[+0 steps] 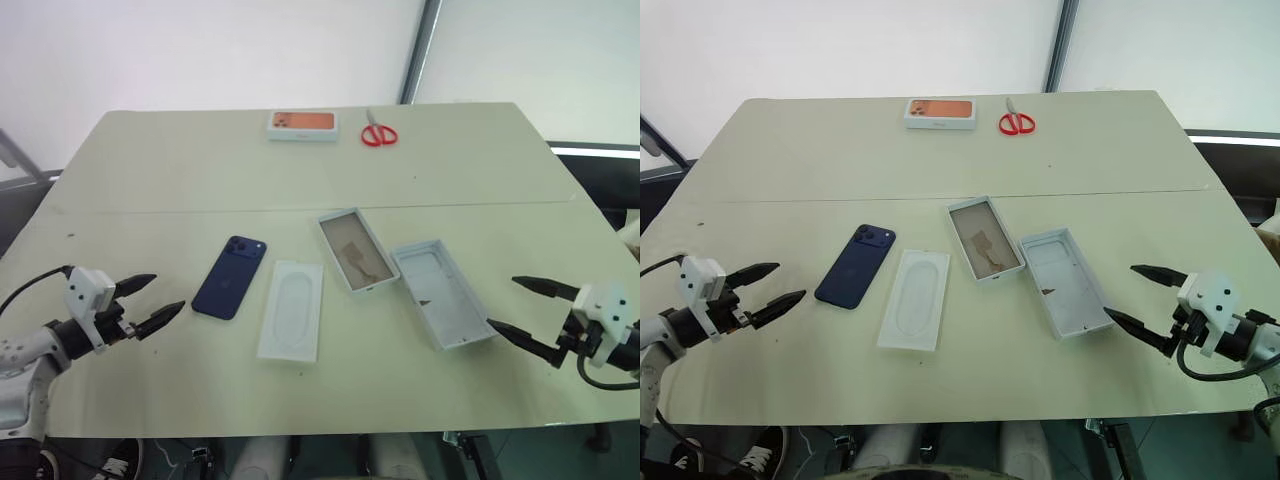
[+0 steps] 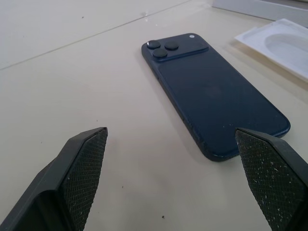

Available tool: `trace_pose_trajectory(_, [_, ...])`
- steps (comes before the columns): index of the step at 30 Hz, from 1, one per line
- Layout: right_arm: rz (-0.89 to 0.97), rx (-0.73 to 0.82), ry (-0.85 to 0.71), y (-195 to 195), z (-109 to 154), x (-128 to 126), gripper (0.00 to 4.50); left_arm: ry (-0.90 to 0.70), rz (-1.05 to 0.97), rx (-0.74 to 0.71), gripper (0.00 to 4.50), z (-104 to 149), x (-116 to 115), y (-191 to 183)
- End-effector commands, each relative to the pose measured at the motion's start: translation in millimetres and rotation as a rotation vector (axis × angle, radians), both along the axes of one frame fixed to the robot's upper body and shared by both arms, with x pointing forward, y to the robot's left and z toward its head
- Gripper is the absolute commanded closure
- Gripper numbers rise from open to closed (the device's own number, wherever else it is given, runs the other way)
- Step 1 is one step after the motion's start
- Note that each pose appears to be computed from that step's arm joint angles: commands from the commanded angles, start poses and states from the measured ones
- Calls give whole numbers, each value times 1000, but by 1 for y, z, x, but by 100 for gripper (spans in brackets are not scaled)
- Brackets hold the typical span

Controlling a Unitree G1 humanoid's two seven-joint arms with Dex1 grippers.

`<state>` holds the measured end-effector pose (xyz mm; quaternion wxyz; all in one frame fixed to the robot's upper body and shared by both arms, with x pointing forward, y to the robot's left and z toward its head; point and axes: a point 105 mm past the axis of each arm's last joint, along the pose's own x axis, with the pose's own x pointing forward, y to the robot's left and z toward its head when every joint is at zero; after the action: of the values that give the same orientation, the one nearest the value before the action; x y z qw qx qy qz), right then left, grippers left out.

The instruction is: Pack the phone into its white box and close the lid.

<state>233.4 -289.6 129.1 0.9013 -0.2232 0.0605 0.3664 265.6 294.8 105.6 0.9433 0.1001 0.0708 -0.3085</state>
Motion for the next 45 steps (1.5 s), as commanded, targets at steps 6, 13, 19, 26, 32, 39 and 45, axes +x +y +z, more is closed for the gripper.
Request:
trace_pose_trajectory(6, [64,26,-5,10,15,-9,4,-67,8,23,8,17,8,0])
trace_pose_trajectory(13, [87,32,30,12,12,-16,4,-63,-5,11,8,18,9,-5])
trace_pose_trajectory(19, [81,28,16,13,11,-12,4,-36,-20,0,8,15,7,-5])
trace_pose_trajectory(26, [84,27,5,17,10,-7,4,-20,-36,-26,8,17,6,-12])
trace_pose_trajectory(32, [108,17,-13,24,15,-3,4,77,-82,-131,8,19,-1,-30])
trace_pose_trajectory(39, [256,21,-51,73,33,6,4,279,-144,-301,8,21,-15,-77])
trace_pose_trajectory(45, [311,51,-73,101,36,18,4,403,-147,-427,8,15,-16,-102])
